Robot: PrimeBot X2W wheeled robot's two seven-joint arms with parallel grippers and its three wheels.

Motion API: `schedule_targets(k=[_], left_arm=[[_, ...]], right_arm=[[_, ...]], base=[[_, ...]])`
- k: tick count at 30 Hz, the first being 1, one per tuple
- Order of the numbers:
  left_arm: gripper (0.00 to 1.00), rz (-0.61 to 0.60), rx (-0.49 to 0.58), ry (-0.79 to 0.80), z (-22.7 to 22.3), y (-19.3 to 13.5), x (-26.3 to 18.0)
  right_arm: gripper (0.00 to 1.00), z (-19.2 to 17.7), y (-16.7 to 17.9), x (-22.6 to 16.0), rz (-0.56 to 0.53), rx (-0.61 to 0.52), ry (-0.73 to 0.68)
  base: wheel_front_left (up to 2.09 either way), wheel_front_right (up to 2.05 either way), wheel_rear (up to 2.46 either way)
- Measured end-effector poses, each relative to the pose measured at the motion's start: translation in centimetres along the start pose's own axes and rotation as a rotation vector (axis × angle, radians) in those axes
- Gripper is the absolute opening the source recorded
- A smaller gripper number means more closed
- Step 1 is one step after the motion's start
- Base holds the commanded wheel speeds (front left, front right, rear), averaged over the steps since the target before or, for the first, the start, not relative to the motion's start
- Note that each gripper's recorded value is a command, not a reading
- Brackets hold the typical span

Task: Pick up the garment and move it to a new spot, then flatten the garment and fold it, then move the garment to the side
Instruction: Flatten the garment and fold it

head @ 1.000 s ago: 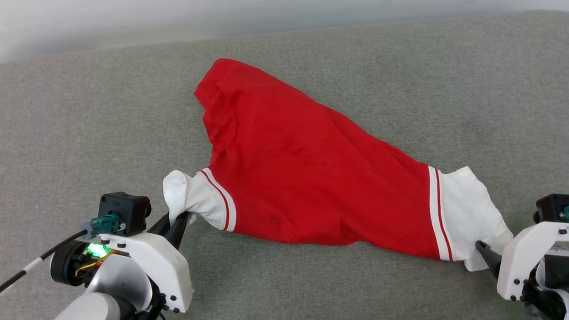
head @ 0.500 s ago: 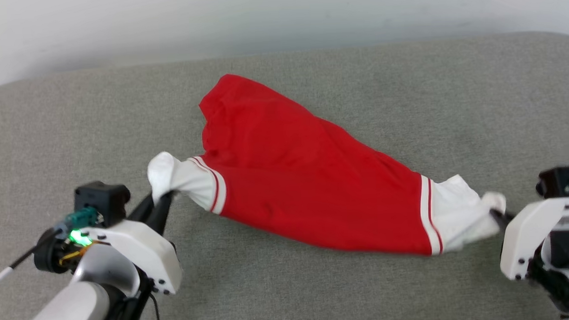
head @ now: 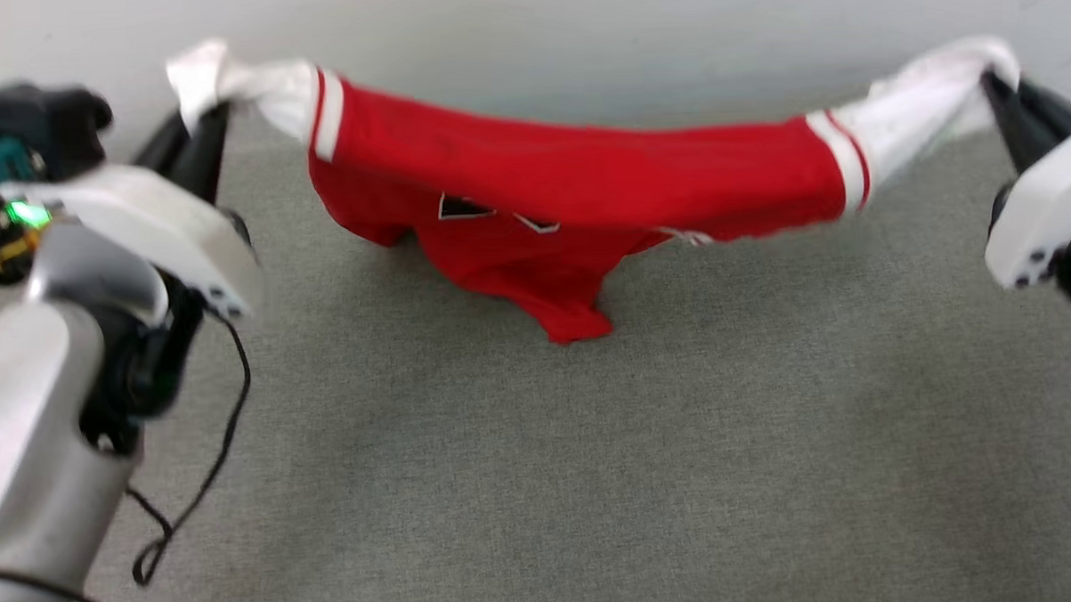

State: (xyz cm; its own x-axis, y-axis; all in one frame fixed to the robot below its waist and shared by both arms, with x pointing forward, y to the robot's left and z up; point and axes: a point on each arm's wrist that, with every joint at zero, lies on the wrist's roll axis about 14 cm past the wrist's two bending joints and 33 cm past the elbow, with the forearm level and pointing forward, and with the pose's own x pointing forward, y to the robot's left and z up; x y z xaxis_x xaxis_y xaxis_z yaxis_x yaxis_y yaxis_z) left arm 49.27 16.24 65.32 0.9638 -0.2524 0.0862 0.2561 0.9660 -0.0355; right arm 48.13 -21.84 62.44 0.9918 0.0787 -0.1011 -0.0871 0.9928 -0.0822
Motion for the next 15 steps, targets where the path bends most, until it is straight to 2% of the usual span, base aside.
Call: schedule_targets(k=[7,15], left_arm=[[0.0,0.018,0.027,-0.101,3.9,1.5,5.7],[0.0,0.049,0.059,-0.209,6.5,3.8,12.5]], right_arm=[[0.0,6.8,-0.6,4.6,-0.006,-0.03,-0.163],[0.0,11.6,-1.3,10.6,-0.022,-0.054,-0.294]], base=[[0.0,0.0,0.0],[0.0,0.0,0.0]])
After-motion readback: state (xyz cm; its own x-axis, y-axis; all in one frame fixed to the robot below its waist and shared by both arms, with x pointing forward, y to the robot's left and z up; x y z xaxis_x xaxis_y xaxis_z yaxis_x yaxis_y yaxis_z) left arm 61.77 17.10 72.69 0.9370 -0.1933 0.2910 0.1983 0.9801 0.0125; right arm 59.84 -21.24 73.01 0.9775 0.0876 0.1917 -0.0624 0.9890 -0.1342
